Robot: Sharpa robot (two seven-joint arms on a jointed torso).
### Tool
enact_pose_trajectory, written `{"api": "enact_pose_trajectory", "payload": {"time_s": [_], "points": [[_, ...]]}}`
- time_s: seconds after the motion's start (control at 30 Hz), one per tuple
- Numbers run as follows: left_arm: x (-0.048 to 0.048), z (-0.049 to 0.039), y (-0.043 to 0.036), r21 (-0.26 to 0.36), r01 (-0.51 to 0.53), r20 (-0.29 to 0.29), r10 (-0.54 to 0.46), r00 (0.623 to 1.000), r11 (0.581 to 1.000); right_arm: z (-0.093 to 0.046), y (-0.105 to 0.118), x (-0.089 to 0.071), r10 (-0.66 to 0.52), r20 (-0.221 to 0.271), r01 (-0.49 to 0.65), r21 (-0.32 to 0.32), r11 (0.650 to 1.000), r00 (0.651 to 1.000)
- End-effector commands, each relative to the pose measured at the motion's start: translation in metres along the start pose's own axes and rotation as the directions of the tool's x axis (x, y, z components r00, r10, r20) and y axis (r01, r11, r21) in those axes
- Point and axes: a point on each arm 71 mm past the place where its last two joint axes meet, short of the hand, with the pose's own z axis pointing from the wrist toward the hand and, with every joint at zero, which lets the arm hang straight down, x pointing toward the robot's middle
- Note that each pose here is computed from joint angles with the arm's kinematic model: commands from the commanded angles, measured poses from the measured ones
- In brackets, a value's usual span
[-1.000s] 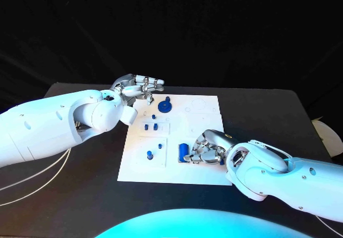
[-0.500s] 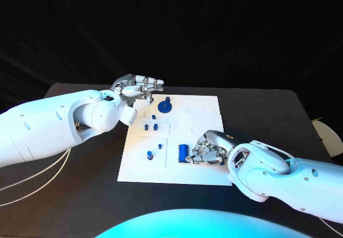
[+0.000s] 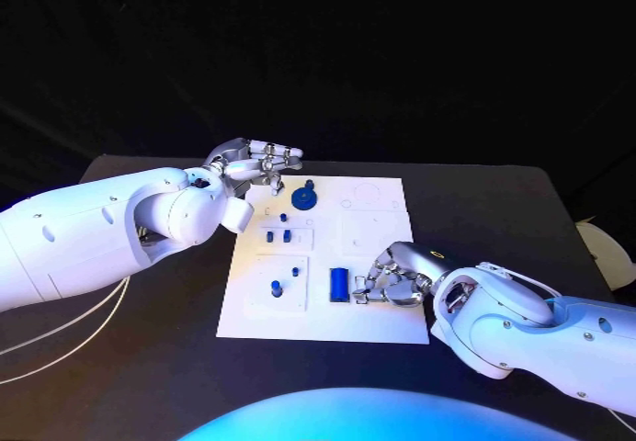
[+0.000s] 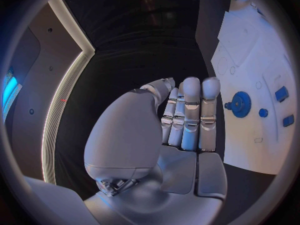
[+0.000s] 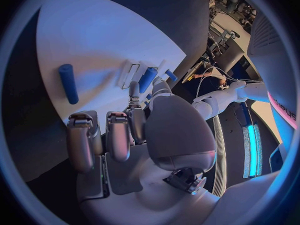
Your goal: Assemble the parts on the task board
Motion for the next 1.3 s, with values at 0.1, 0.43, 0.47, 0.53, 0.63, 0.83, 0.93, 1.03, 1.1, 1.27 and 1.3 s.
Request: {"api": "enact_pose_trajectory", "payload": {"time_s": [0.1,0.43,0.47,0.53,0.63,0.83,0.93,1.03,1.1,1.27,1.3], "points": [[0.0023,0.0005,-0.0014,0.013,0.006,-0.015,-0.006,1.0,1.0,-0.009,-0.011,-0.014,0.004,0.06,-0.004,-0.008,1.0,0.998],[0.0024,0.0001,-0.0015,0.015,0.006,-0.016,-0.006,1.0,1.0,-0.033,-0.051,-0.035,-0.106,0.128,0.094,0.096,0.991,0.986],[0.0024,0.0,-0.0014,0.015,0.006,-0.017,-0.006,1.0,1.0,-0.035,-0.054,-0.036,-0.116,0.134,0.102,0.106,0.989,0.984],[0.0024,0.0,-0.0013,0.014,0.006,-0.017,-0.006,1.0,1.0,-0.037,-0.057,-0.038,-0.133,0.138,0.117,0.119,0.986,0.981],[0.0025,0.0001,-0.0011,0.013,0.007,-0.019,-0.006,1.0,1.0,-0.038,-0.061,-0.037,-0.153,0.132,0.135,0.135,0.982,0.98],[0.0028,0.0,-0.0008,0.011,0.007,-0.022,-0.007,1.0,1.0,-0.037,-0.065,-0.028,-0.162,0.105,0.146,0.152,0.978,0.981],[0.002,-0.0004,-0.0002,0.01,0.007,-0.022,-0.006,1.0,1.0,-0.035,-0.065,-0.024,-0.162,0.095,0.146,0.156,0.977,0.982],[0.0013,-0.0009,0.0002,0.008,0.006,-0.02,-0.006,1.0,1.0,-0.032,-0.066,-0.021,-0.161,0.086,0.146,0.159,0.976,0.983],[0.001,-0.0011,0.0003,0.008,0.006,-0.02,-0.006,1.0,1.0,-0.031,-0.066,-0.019,-0.16,0.08,0.146,0.16,0.976,0.984],[0.0006,-0.0016,0.0005,0.007,0.006,-0.02,-0.006,1.0,1.0,-0.027,-0.065,-0.012,-0.159,0.058,0.148,0.159,0.976,0.986],[0.0007,-0.0016,0.0005,0.007,0.006,-0.02,-0.006,1.0,1.0,-0.027,-0.065,-0.011,-0.158,0.054,0.148,0.158,0.976,0.986]]}}
